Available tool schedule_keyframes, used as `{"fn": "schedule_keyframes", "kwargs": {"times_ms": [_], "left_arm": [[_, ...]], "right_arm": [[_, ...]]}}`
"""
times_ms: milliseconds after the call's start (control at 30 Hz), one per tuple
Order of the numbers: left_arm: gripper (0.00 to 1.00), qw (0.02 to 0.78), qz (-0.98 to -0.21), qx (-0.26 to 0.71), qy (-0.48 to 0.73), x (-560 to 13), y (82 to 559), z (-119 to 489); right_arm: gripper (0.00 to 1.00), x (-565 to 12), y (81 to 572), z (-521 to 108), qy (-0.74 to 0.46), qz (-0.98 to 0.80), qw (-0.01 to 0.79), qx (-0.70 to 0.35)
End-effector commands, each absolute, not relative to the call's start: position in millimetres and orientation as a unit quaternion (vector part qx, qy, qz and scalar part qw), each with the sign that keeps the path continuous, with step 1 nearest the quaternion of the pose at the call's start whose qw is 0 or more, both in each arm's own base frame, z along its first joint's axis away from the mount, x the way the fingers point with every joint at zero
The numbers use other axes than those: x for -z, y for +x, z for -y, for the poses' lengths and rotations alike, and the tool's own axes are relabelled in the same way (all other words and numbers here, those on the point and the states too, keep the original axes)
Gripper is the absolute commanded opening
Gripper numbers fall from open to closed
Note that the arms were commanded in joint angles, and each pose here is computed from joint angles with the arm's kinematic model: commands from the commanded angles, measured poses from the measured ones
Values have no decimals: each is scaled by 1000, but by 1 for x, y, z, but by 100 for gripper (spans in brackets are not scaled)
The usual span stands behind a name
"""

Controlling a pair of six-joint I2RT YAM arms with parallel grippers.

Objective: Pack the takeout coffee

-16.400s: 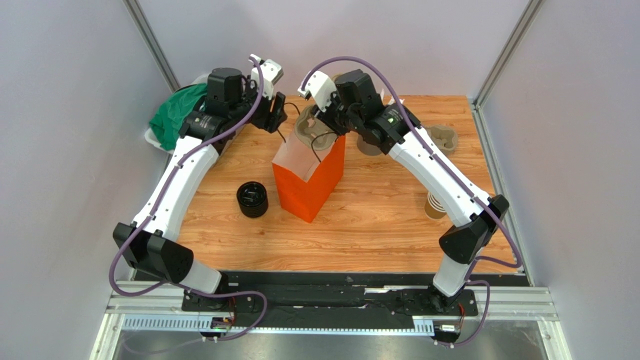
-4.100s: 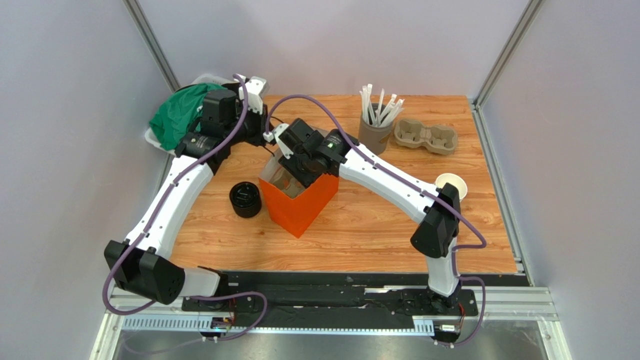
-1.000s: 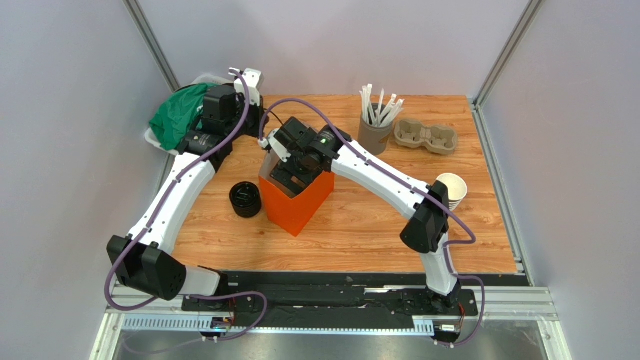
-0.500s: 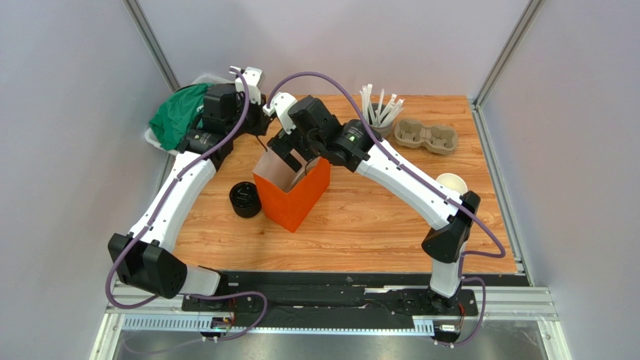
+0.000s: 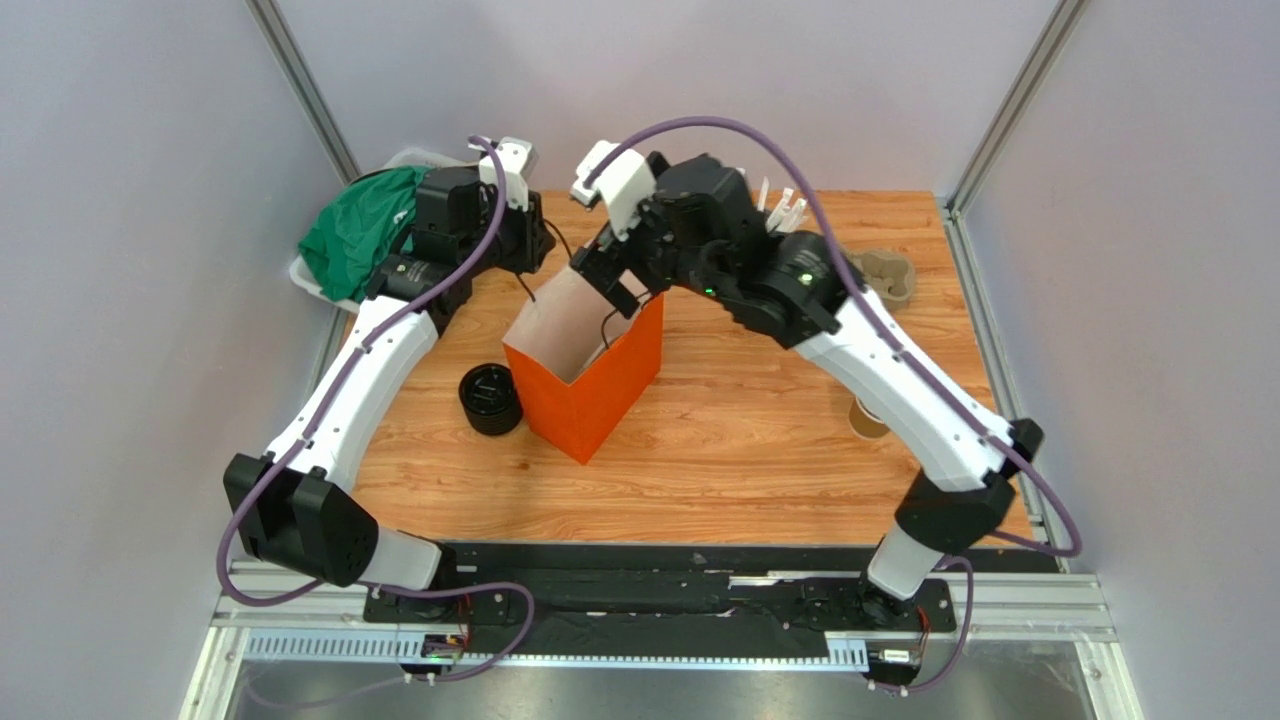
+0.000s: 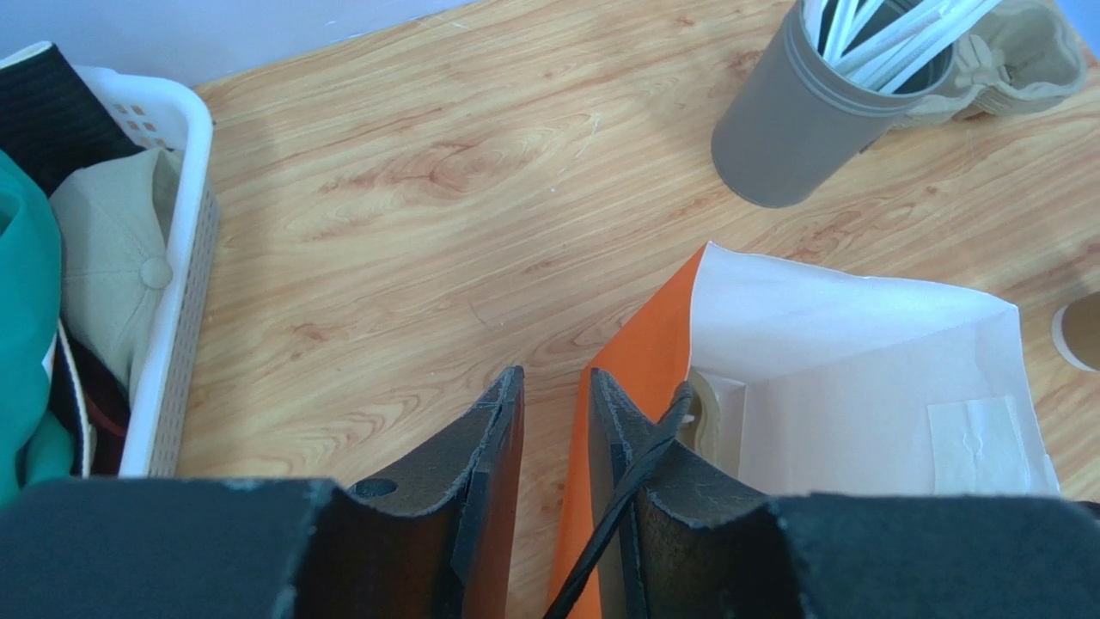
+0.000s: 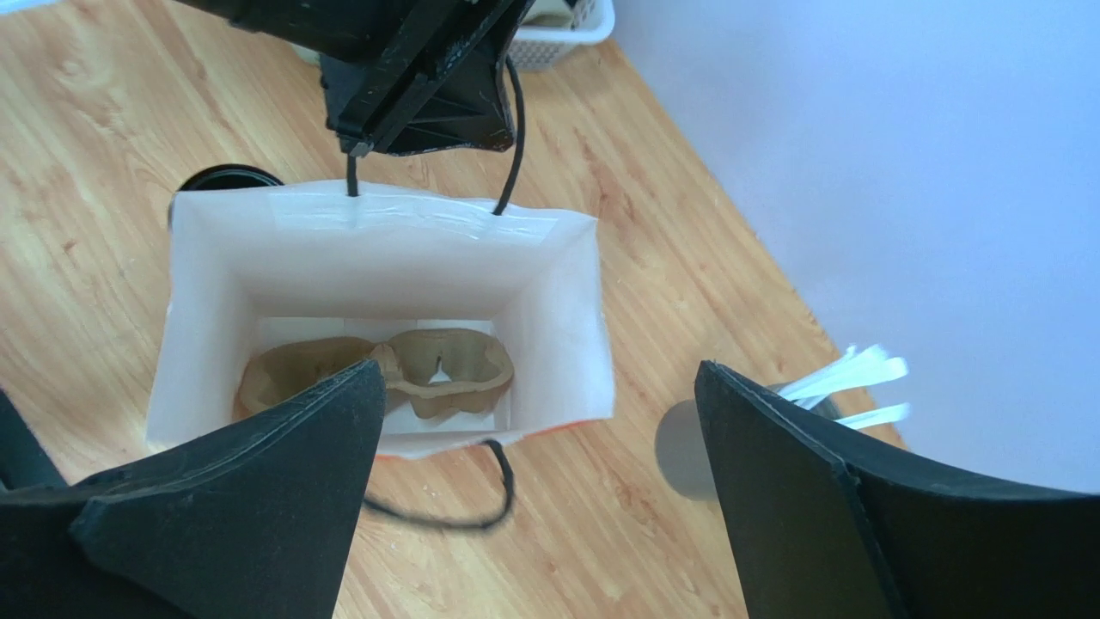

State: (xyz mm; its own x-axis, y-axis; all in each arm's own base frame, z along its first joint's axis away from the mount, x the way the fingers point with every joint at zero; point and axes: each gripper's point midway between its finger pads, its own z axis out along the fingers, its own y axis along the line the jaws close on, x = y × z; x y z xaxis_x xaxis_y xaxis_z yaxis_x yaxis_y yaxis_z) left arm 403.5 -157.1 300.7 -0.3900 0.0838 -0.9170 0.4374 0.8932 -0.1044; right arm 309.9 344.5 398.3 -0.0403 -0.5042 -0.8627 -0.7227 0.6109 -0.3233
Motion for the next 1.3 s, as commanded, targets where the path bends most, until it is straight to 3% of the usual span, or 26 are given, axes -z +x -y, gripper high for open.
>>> {"fn": "schedule_keyframes", "kwargs": {"times_ms": [0, 533, 633, 733, 767, 867, 1033, 1267], "left_arm": [[34, 547, -801, 177, 169, -323, 405, 160], [31, 520, -811, 179, 198, -320, 404, 166], [27, 514, -815, 180, 198, -317, 404, 166], [22, 511, -815, 183, 203, -316, 405, 168], [16, 510, -815, 184, 203, -317, 405, 169], [3, 509, -815, 187, 205, -321, 406, 170], [0, 530, -798, 193, 213, -349, 408, 174], [0, 567, -765, 198, 233, -399, 411, 187]], "right_arm": [[97, -429, 276, -315, -489, -662, 552, -133], [83, -362, 279, -321, -557, -653, 488, -159], [67, -361, 281, -323, -558, -653, 486, -162], [40, -363, 277, -323, -562, -648, 485, -173], [27, -364, 275, -323, -563, -647, 484, -176], [7, -371, 273, -321, -559, -645, 490, -179], [0, -399, 276, -315, -530, -645, 522, -174], [0, -445, 286, -303, -480, -644, 575, -155]]}}
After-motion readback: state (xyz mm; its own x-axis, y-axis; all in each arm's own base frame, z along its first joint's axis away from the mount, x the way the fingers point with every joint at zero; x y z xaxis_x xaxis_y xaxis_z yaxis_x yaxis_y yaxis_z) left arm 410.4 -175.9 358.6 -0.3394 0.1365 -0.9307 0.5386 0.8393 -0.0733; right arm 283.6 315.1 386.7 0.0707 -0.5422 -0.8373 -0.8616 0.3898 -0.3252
